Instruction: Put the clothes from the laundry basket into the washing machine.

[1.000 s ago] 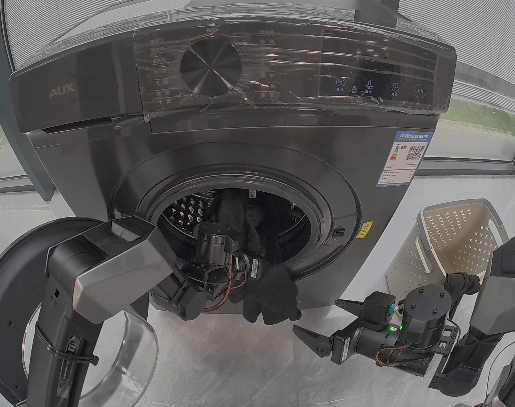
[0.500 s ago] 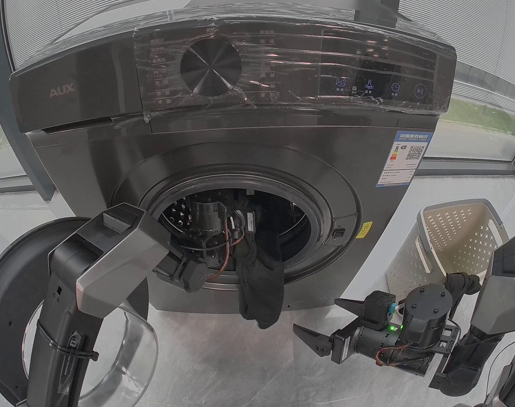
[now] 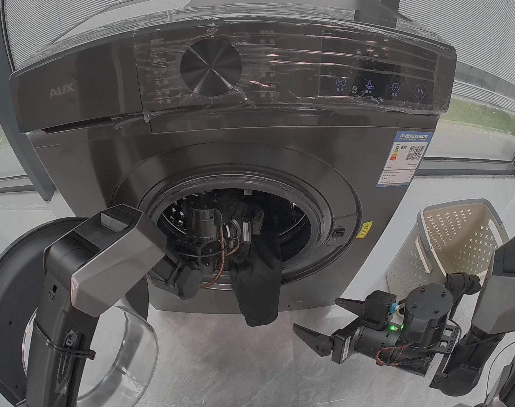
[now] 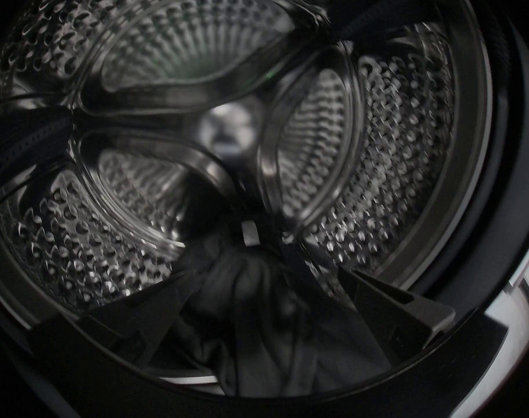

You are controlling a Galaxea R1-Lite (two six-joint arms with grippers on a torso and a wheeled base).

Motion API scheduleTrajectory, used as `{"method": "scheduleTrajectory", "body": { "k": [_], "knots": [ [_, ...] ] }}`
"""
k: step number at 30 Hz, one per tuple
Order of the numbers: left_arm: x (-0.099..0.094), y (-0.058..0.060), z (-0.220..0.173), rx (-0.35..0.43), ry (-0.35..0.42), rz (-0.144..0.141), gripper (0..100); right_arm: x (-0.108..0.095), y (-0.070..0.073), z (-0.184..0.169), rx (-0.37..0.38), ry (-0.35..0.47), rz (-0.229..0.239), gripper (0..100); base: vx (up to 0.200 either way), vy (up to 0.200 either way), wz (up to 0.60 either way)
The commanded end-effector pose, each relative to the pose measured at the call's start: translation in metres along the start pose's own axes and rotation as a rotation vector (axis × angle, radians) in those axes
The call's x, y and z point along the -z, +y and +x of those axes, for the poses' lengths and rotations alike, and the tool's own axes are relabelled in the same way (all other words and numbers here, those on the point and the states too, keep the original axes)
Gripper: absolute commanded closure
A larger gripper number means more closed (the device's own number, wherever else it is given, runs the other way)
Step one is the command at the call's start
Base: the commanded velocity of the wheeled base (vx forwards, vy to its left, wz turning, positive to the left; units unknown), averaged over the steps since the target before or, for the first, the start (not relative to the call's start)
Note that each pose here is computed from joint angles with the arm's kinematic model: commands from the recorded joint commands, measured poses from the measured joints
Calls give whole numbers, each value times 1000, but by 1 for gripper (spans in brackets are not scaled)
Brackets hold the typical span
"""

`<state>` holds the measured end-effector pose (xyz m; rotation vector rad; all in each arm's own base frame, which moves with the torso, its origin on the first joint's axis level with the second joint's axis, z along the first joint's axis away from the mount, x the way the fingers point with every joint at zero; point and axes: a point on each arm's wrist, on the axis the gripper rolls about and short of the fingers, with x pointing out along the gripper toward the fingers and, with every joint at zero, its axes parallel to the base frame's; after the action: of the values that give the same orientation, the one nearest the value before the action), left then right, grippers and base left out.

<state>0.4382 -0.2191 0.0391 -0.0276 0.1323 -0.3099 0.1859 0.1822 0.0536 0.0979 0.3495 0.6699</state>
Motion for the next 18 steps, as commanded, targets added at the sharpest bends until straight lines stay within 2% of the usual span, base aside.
{"method": "scheduleTrajectory", "body": {
  "k": [1, 5, 15, 16, 18],
  "knots": [
    [13, -13, -27, 87, 98, 29, 0, 0, 0, 0, 0, 1, 0, 0, 0, 0, 0],
    [30, -19, -31, 106, 148, 53, 0, 1, 1, 0, -3, 3, -1, 0, 0, 0, 0],
    [57, -17, -22, 97, 196, 67, 0, 1, 1, -1, -3, 5, 2, 0, 0, 0, 0],
    [58, -16, -22, 96, 197, 69, 100, 1, 1, -1, -3, 5, 2, 0, 0, 0, 0],
    [60, -16, -21, 98, 198, 72, 100, 0, 1, 0, -3, 2, 2, 0, 0, 0, 0]
  ]
}}
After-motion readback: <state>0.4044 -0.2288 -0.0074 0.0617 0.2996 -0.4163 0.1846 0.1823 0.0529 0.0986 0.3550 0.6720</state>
